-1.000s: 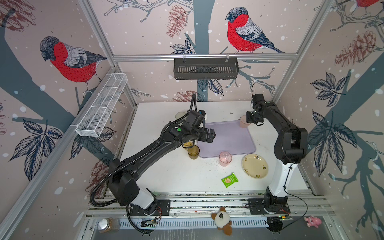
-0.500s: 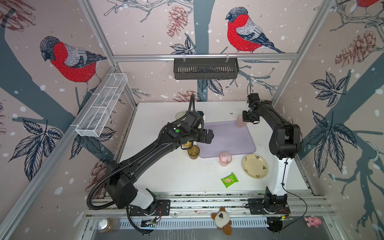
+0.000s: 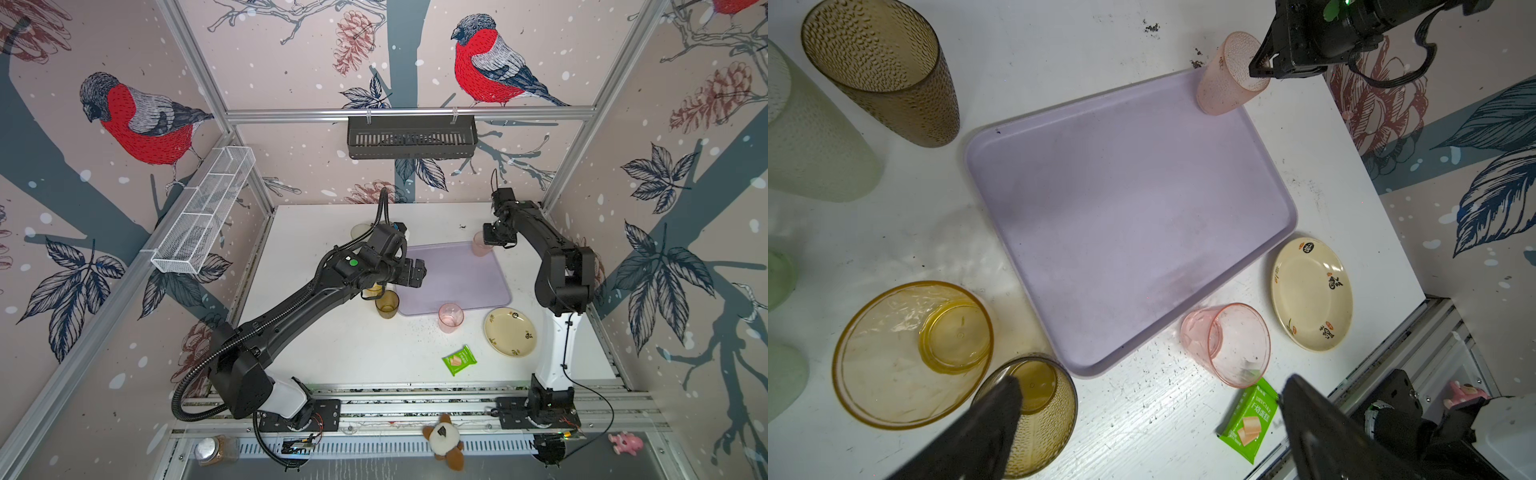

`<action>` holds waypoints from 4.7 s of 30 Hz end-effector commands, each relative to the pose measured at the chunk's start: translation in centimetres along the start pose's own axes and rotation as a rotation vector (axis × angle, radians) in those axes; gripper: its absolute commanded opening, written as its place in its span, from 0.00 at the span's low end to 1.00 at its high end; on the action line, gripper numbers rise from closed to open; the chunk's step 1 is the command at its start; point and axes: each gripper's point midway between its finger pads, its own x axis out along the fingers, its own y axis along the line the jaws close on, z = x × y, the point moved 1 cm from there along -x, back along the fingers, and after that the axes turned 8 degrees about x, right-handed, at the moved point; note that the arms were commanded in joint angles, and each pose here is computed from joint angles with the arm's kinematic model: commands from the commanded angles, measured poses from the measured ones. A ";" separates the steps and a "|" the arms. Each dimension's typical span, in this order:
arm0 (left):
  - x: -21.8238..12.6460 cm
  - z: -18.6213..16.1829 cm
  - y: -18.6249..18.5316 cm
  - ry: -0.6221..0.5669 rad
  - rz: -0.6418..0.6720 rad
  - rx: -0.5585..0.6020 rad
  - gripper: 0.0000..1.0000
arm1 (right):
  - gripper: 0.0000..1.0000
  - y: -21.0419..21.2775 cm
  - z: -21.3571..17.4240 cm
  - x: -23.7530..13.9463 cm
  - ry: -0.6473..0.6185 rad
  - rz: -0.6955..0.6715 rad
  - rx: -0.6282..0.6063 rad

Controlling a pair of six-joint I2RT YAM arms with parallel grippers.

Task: Place the glasses into the tray
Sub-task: 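Lower the pink cup onto the tray corner and open the right gripper, then raise the right gripper and move it back toward the other pink cup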

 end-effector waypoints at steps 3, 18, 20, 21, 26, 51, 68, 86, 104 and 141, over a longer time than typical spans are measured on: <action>-0.2 -0.2 0.2 0.000 0.007 -0.006 0.98 | 0.01 -0.2 -0.1 0.0 0.008 -0.023 -0.017; 0.1 -0.3 0.1 0.011 0.003 -0.003 0.98 | 0.01 -0.5 -0.4 0.7 0.027 -0.022 -0.017; 0.0 -0.3 0.1 0.011 0.002 -0.002 0.98 | 0.01 -0.5 -0.5 0.8 0.031 -0.022 -0.016; 0.1 -0.3 0.1 0.013 0.000 -0.002 0.98 | 0.01 -0.4 -0.6 0.8 0.031 -0.021 -0.018; 0.1 -0.3 0.0 0.013 -0.002 -0.004 0.97 | 0.03 -0.3 -0.6 0.8 0.032 -0.021 -0.019; -0.2 -0.3 0.0 0.000 -0.008 -0.007 0.98 | 0.29 -0.2 0.1 -0.6 -0.005 -0.042 -0.031; -0.7 -0.2 0.1 -0.020 -0.003 -0.002 0.98 | 0.54 2.2 0.3 -5.5 -0.093 -0.067 -0.093; -1.0 -0.3 -0.2 -0.048 -0.034 -0.011 0.98 | 0.72 6.6 -3.9 -11.8 -0.116 -0.012 -0.189; -1.6 -1.4 -1.4 -0.061 -0.131 0.026 0.97 | 0.70 9.6 -13.2 -15.9 -0.011 0.274 -0.325; -4.8 -8.8 -4.0 -0.085 -0.288 0.369 0.98 | 0.56 10.3 -25.5 -10.8 0.255 0.317 -0.408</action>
